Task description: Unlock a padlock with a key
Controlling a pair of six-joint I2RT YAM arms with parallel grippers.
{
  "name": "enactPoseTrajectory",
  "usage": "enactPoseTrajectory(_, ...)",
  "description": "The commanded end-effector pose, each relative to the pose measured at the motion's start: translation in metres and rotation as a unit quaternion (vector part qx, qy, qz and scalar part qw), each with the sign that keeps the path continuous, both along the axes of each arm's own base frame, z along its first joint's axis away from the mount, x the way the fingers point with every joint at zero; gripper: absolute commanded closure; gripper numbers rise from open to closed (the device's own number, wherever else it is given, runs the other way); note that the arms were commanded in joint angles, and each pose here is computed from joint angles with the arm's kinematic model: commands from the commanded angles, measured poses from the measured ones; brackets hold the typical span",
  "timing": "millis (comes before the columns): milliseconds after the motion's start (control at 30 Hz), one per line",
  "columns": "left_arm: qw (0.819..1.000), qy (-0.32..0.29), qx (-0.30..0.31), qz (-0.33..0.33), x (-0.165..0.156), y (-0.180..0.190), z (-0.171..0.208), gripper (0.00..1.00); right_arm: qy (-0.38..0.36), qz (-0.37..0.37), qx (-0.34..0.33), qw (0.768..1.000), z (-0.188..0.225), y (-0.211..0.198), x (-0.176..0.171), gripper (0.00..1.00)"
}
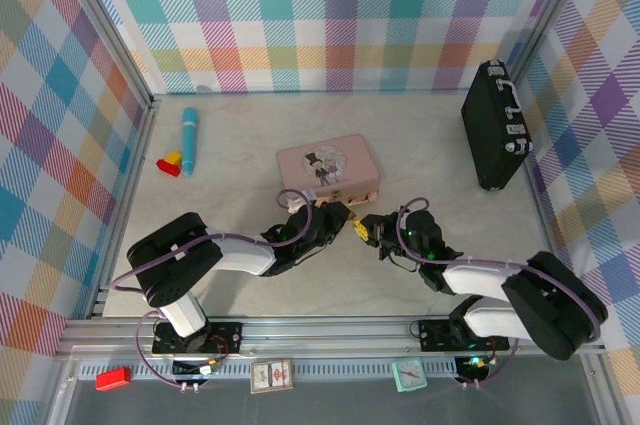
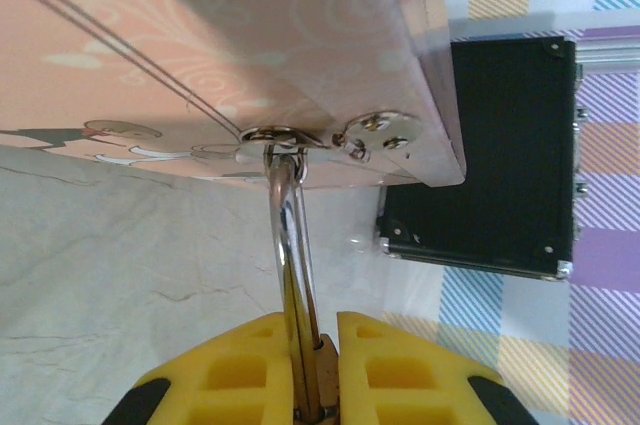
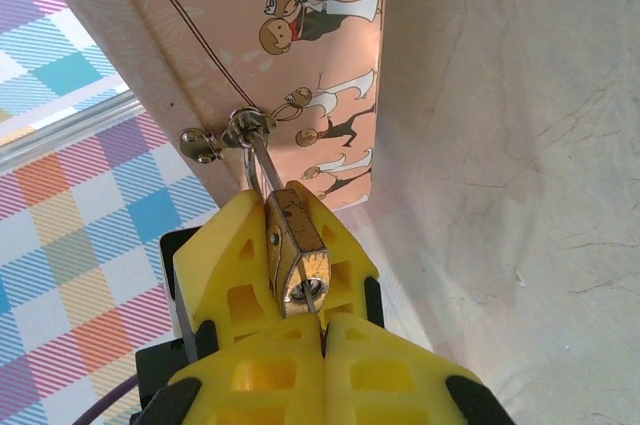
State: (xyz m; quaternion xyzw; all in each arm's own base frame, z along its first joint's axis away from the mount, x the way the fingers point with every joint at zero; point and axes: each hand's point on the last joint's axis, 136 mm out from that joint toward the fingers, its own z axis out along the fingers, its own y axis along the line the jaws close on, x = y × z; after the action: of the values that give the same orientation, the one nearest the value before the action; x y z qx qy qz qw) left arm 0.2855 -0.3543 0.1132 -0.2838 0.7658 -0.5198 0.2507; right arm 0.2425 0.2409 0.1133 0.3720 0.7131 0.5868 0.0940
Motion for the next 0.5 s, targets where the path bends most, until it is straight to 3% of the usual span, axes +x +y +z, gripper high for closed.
enactPoseTrajectory(0, 0.984, -0.030, -0.109, -0.137, -0.048, -0.061, 0.061, 1.00, -0.088, -0.014, 0.013, 0.996, 0.051, 0.002, 0.019, 1.00)
enactPoseTrajectory(467, 0.982, -0.034, -0.112, -0.145, -0.052, -0.065, 0.067, 1.00, -0.078, 0.000, 0.026, 0.997, 0.045, 0.009, 0.021, 1.00)
